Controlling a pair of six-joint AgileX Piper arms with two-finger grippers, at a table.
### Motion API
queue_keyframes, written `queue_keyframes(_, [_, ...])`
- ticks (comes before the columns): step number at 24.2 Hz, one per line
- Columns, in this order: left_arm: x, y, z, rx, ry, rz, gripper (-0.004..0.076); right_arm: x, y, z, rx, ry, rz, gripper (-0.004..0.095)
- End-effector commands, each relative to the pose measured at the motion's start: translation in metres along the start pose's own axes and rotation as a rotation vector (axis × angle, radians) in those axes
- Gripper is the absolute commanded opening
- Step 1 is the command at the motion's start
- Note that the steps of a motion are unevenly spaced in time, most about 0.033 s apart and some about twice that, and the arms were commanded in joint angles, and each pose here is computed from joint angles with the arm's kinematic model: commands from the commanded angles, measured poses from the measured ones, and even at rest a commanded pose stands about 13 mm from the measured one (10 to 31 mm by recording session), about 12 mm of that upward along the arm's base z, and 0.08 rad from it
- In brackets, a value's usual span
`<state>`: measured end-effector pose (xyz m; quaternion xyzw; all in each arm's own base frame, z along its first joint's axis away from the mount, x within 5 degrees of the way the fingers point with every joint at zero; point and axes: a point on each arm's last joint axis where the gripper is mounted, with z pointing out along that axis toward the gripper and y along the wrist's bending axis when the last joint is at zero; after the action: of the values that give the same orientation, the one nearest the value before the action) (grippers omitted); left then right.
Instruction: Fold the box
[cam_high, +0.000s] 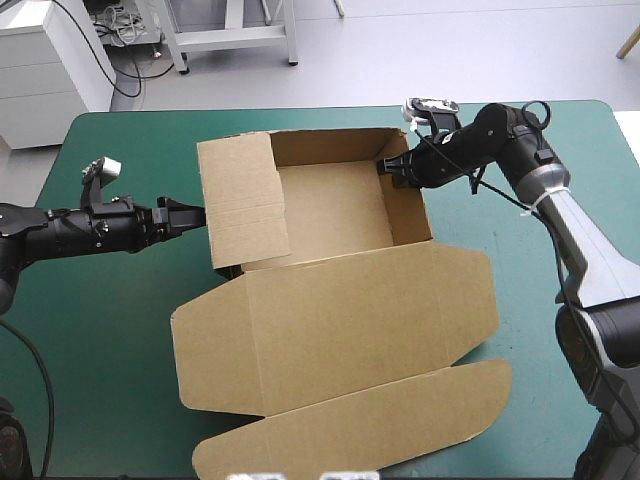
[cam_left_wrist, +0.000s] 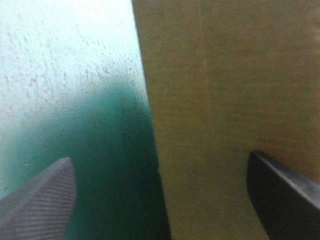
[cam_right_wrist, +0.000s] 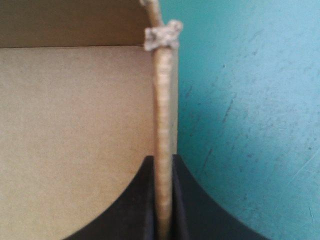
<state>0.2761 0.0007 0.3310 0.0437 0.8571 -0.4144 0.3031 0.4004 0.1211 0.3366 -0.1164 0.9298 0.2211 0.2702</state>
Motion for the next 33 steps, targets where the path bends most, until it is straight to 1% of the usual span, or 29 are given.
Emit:
queue_keyframes(1, [-0.006, -0.024, -0.01, 0.115, -0.048, 0.023, 0.0655, -0.012, 0.014, -0.018, -0.028, -0.105, 0.012, -0.0016])
queue_keyframes(4, [-0.005, -0.024, -0.01, 0.109, -0.043, 0.027, 0.0655, -0.01, 0.015, -0.007, -0.035, -0.08, 0.029, -0.0016])
queue_keyframes(7, [-0.004, -0.028, -0.005, 0.122, -0.024, 0.038, 0.0655, -0.011, 0.023, 0.003, -0.06, -0.091, 0.035, -0.0016])
queue_keyframes(11, [-0.001, -0.035, 0.003, 0.142, 0.003, 0.061, 0.0655, -0.009, 0.035, 0.011, -0.074, -0.085, 0.015, -0.0016])
queue_keyframes(16, [0.0, -0.034, 0.003, 0.126, 0.02, 0.067, 0.0655, -0.006, 0.051, 0.02, -0.061, -0.092, -0.006, -0.0015])
queue_keyframes(18, [0.003, -0.03, 0.003, 0.083, 0.057, 0.078, 0.0655, -0.003, 0.061, 0.026, -0.065, -0.082, -0.016, -0.0015])
queue_keyframes(20, [0.008, -0.024, 0.003, 0.022, 0.107, 0.061, 0.0655, -0.003, 0.071, 0.03, -0.072, -0.103, -0.018, -0.0015])
queue_keyframes(21, [0.009, -0.022, 0.003, -0.007, 0.12, 0.047, 0.0655, -0.002, 0.079, 0.031, -0.085, -0.118, -0.029, -0.0015])
queue_keyframes(24, [0.011, -0.017, 0.003, -0.056, 0.143, 0.054, 0.0655, 0.0, 0.087, 0.033, -0.089, -0.118, -0.041, -0.0015])
queue_keyframes(31, [0.014, -0.006, 0.005, -0.217, 0.176, 0.0, 0.0654, 0.001, 0.088, 0.034, -0.074, -0.118, -0.031, -0.0015])
queue_keyframes(33, [0.014, -0.009, 0.01, -0.232, 0.177, 0.001, 0.0638, 0.001, 0.088, 0.034, -0.071, -0.116, -0.031, -0.0015])
